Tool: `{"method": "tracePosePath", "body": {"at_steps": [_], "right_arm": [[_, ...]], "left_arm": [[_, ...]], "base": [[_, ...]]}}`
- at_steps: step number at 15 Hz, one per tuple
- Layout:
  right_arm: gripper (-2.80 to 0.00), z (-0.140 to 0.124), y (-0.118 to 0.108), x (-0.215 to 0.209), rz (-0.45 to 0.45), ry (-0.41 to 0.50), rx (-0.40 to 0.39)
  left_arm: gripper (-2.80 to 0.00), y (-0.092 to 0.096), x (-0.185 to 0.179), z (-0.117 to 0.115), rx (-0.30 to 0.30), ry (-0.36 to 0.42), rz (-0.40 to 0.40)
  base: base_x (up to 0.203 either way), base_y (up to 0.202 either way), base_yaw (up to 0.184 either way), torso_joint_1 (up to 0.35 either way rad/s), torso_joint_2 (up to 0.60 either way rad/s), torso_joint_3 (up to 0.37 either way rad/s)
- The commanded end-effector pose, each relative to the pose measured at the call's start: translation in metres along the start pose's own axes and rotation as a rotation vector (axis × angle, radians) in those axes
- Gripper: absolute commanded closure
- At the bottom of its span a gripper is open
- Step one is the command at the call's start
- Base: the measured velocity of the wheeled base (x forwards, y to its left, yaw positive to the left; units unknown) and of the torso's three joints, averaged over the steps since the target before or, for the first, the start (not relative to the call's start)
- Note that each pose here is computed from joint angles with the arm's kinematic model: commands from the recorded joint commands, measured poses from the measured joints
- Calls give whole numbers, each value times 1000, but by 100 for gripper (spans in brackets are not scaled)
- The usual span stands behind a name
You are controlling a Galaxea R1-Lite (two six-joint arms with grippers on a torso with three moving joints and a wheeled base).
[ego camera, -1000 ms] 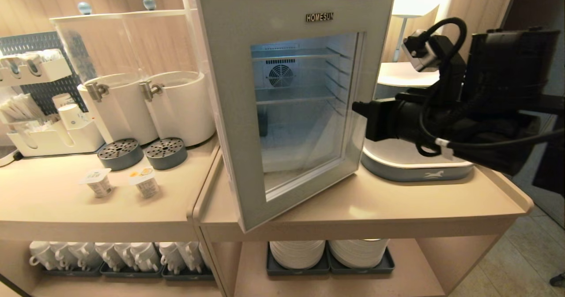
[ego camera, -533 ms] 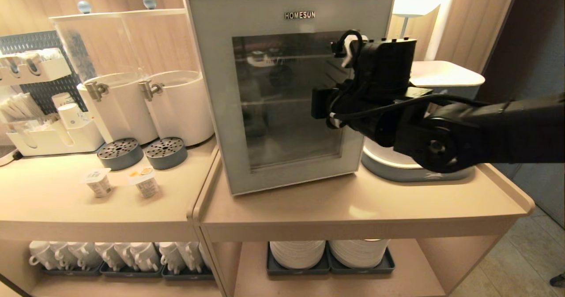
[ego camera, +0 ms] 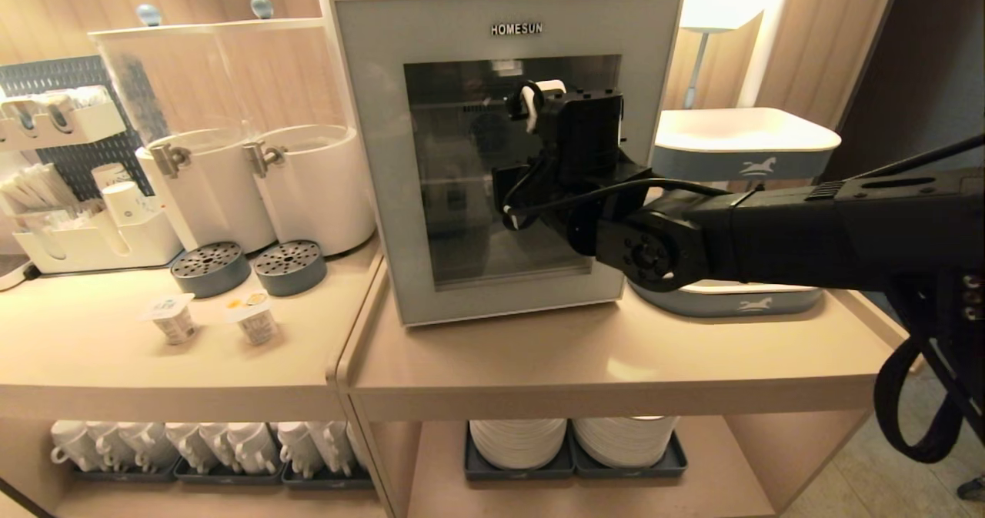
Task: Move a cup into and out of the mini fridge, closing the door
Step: Close the freezer door
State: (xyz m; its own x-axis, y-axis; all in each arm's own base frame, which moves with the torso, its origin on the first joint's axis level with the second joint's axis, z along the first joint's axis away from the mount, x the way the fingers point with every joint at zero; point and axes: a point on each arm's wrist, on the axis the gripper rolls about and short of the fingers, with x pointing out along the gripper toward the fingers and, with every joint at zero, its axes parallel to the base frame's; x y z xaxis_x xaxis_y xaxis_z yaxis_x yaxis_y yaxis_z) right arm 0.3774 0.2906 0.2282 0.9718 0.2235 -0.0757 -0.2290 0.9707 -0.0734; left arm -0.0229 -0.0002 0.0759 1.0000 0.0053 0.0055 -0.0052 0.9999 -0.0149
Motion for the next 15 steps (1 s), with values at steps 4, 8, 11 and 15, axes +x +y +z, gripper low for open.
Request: {"method": "tracePosePath", "body": {"at_steps": [4,8,11,15], "right_arm": [[0,-3,4,8,-12,20,-4],[0,42,-24,-43,-60,-19,13],[0,85,-71,-105,-235,-68,38],[0,122,-168,-213,-508,-152,101]], "left_arm": [[0,0,0,0,0,1,1],[0,0,0,0,0,1,1],[0,0,0,0,0,1,1],[0,0,0,0,0,1,1]], "base": [[0,0,0,0,0,0],[0,0,0,0,0,0],[0,0,0,0,0,0],[0,0,0,0,0,0]]}}
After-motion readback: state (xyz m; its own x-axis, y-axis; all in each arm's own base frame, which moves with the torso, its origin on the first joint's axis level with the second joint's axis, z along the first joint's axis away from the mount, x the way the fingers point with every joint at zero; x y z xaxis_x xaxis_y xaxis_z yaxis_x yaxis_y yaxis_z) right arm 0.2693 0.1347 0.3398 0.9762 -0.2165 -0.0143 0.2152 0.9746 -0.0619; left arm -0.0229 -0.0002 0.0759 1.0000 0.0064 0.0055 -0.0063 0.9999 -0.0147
